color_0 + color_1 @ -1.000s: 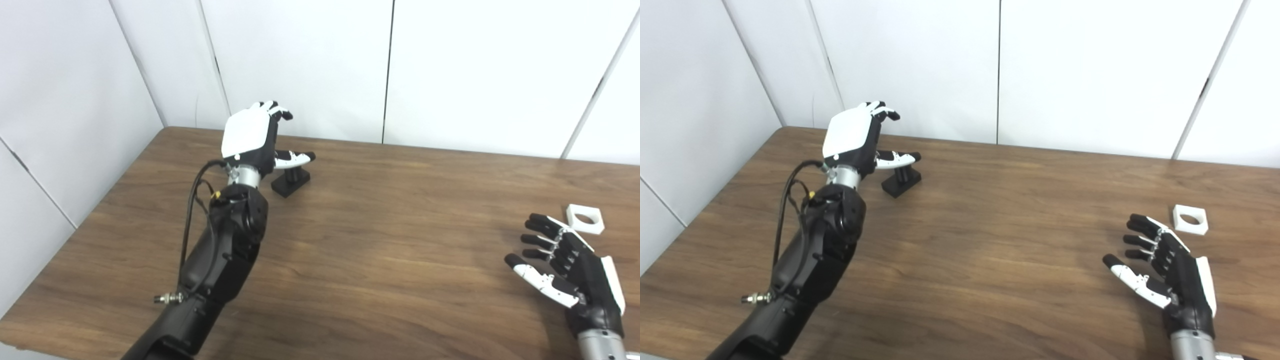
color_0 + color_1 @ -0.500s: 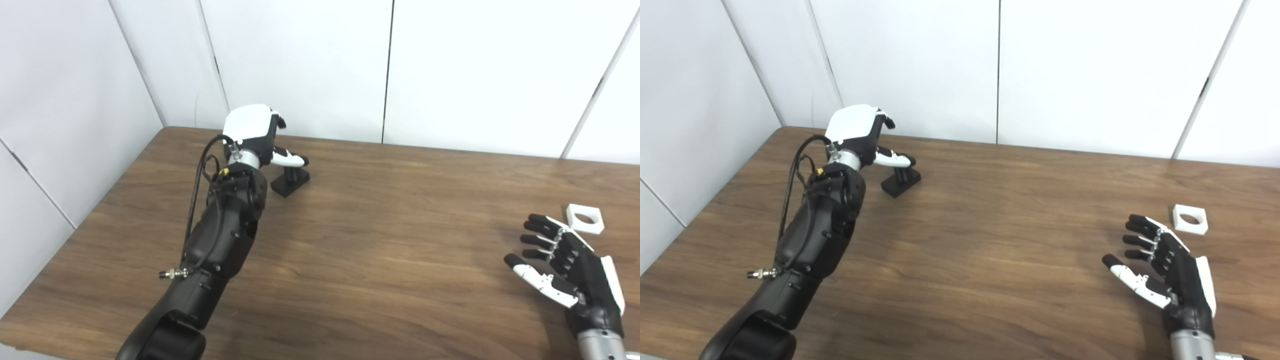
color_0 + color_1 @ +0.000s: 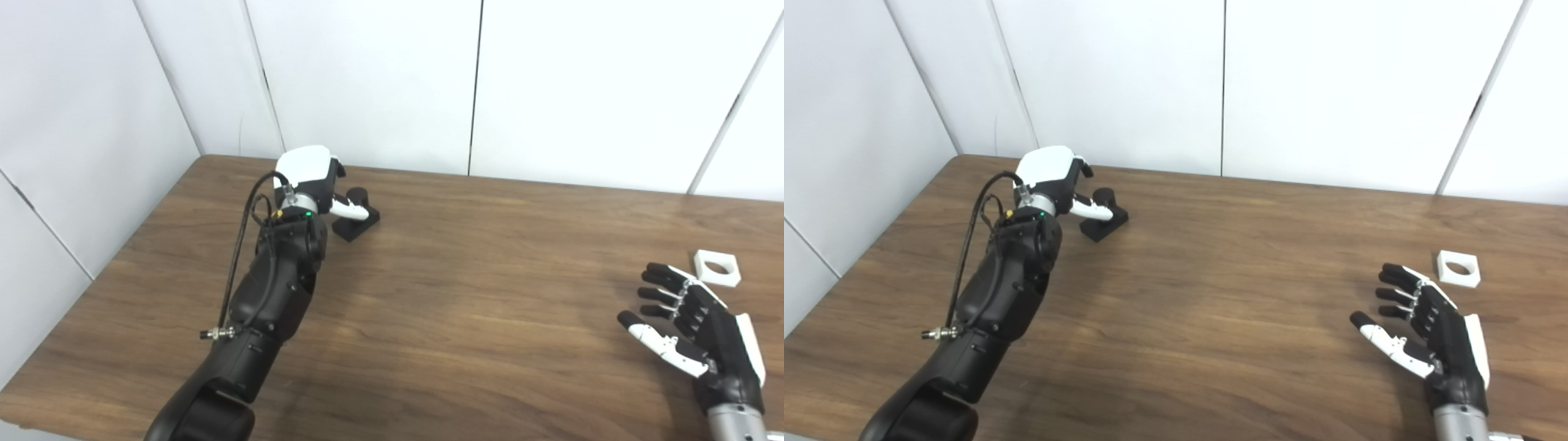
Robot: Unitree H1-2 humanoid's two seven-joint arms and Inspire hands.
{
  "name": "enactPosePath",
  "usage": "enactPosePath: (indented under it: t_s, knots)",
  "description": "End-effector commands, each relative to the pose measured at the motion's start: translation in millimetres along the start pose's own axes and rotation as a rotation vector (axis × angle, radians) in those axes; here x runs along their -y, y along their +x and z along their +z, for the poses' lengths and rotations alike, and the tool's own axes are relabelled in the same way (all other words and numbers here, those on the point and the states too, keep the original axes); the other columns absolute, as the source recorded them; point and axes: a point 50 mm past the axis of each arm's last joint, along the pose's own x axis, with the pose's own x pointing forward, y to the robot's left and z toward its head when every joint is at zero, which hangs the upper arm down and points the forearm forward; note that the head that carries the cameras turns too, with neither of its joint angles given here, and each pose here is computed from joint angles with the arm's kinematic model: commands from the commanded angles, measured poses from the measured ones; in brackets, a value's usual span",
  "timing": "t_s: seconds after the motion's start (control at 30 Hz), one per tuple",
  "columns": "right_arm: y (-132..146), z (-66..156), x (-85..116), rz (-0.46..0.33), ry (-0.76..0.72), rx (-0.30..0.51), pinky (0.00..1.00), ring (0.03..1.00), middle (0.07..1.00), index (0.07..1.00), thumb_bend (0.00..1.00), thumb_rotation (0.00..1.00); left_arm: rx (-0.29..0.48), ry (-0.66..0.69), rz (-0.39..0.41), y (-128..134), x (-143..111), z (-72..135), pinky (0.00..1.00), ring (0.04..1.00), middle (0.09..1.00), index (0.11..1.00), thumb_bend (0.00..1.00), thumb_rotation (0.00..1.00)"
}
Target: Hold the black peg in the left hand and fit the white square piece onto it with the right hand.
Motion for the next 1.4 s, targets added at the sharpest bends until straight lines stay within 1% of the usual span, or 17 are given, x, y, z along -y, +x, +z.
enactPosePath:
  t_s: [0.0,0.1,0.2,0.3,0.4,0.53,0.67,0.8,0.9,0.93,0.97,1.0,1.03,1.1,1.17,1.27,1.37]
  knots:
    - [6,18,4,-0.005,-0.011,0.077,0.62,0.710,0.759,0.743,0.62,0.07,-0.011,0.030,0.094,7,-20,2,0.75,0.890,0.921,0.747,0.90,0.47]
    - [6,18,5,-0.009,-0.020,0.080,0.62,0.707,0.758,0.748,0.63,0.07,-0.021,0.041,0.084,10,-13,-1,0.74,0.886,0.920,0.722,0.90,0.47]
    - [5,17,5,-0.010,-0.019,0.079,0.62,0.707,0.758,0.748,0.63,0.09,-0.026,0.029,0.069,11,-6,-5,0.77,0.888,0.922,0.719,0.89,0.46]
    - [5,16,5,-0.010,-0.009,0.080,0.61,0.700,0.752,0.741,0.63,0.08,-0.031,0.029,0.057,11,0,-8,0.79,0.895,0.928,0.741,0.88,0.46]
    - [4,16,5,-0.010,-0.023,0.077,0.62,0.701,0.753,0.742,0.63,0.10,-0.040,0.028,0.048,12,5,-10,0.80,0.900,0.928,0.783,0.89,0.48]
    - [4,18,5,-0.013,-0.033,0.072,0.62,0.702,0.755,0.745,0.63,0.10,-0.051,0.011,0.038,15,14,-13,0.80,0.890,0.917,0.765,0.89,0.47]
    - [2,18,6,-0.015,-0.028,0.073,0.61,0.705,0.760,0.744,0.63,0.10,-0.055,-0.039,0.028,15,22,-16,0.83,0.903,0.922,0.774,0.87,0.42]
    - [2,17,6,-0.017,-0.042,0.070,0.62,0.705,0.757,0.745,0.63,0.11,-0.043,-0.089,0.040,16,29,-18,0.83,0.890,0.901,0.733,0.84,0.36]
    - [1,17,6,-0.015,-0.041,0.067,0.61,0.704,0.757,0.745,0.63,0.12,-0.020,-0.147,0.058,17,32,-21,0.77,0.842,0.852,0.629,0.79,0.26]
    - [1,17,6,-0.015,-0.042,0.067,0.61,0.704,0.755,0.744,0.63,0.11,-0.013,-0.172,0.059,17,33,-21,0.75,0.833,0.843,0.609,0.79,0.24]
    - [1,17,7,-0.016,-0.042,0.069,0.62,0.705,0.754,0.743,0.63,0.11,-0.008,-0.195,0.058,17,34,-22,0.74,0.830,0.841,0.552,0.66,0.16]
    - [1,17,7,-0.016,-0.041,0.069,0.62,0.703,0.752,0.742,0.63,0.11,-0.001,-0.215,0.057,17,34,-22,0.73,0.834,0.842,0.516,0.57,0.11]
    - [1,17,7,-0.015,-0.039,0.069,0.62,0.703,0.751,0.741,0.63,0.11,0.004,-0.231,0.055,17,35,-23,0.73,0.837,0.842,0.504,0.55,0.09]
    - [1,17,7,-0.014,-0.039,0.069,0.61,0.705,0.756,0.741,0.63,0.13,0.013,-0.249,0.053,17,36,-23,0.73,0.838,0.840,0.493,0.53,0.08]
    - [1,17,7,-0.015,-0.049,0.070,0.62,0.710,0.756,0.743,0.62,0.13,0.021,-0.254,0.052,18,37,-23,0.66,0.789,0.801,0.488,0.52,0.07]
    - [0,17,8,-0.012,-0.044,0.077,0.64,0.717,0.759,0.746,0.62,0.13,0.035,-0.262,0.041,19,39,-25,0.62,0.779,0.789,0.486,0.52,0.07]
    - [0,17,8,-0.013,-0.051,0.077,0.63,0.714,0.757,0.748,0.62,0.13,0.049,-0.262,0.030,19,42,-26,0.59,0.770,0.782,0.485,0.52,0.07]
